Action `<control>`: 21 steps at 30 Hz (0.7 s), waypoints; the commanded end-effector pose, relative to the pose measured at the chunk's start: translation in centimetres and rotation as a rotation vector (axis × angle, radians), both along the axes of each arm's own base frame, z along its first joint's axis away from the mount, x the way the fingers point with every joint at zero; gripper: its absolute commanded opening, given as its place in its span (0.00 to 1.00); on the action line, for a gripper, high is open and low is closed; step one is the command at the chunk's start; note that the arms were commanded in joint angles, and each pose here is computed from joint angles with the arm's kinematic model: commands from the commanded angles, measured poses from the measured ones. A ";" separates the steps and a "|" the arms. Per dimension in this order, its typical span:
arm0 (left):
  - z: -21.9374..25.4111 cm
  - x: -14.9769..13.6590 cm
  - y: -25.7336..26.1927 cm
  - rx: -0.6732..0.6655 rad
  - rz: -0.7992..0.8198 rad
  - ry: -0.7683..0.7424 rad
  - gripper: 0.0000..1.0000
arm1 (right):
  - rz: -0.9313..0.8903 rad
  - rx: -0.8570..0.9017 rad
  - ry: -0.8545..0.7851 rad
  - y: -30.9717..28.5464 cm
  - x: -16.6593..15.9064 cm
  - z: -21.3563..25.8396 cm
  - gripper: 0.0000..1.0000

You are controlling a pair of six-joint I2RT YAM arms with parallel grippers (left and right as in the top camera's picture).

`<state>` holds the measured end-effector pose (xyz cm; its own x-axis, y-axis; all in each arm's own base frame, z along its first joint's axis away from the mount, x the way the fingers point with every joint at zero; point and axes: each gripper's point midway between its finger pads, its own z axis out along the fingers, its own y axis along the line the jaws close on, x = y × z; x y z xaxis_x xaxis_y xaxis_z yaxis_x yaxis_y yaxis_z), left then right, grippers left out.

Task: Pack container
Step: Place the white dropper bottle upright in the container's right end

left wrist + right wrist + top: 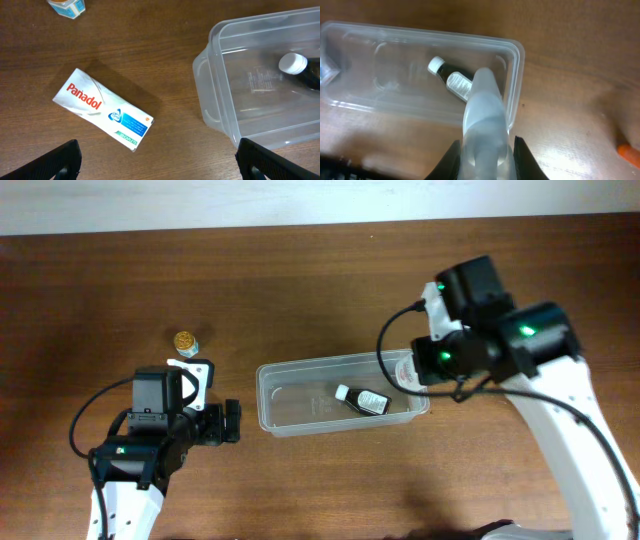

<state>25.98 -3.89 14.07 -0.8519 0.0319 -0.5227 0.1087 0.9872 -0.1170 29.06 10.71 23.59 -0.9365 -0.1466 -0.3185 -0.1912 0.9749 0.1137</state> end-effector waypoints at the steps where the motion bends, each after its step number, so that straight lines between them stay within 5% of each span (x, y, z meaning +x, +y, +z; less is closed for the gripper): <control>1: 0.8 0.4 -0.1 -0.019 0.008 -0.018 0.99 | -0.054 -0.053 0.062 -0.4 1.5 -4.5 0.17; 7: 0.8 0.4 -0.1 -0.019 0.008 -0.018 0.99 | -0.057 -0.084 0.133 0.1 3.5 -11.1 0.17; 18: 0.8 0.4 -0.1 -0.019 0.007 -0.018 0.99 | -0.064 -0.107 0.115 0.2 5.5 -12.9 0.18; 21: 0.8 0.4 -0.1 -0.019 0.007 -0.018 0.99 | -0.063 -0.111 0.126 0.1 5.2 -12.9 0.31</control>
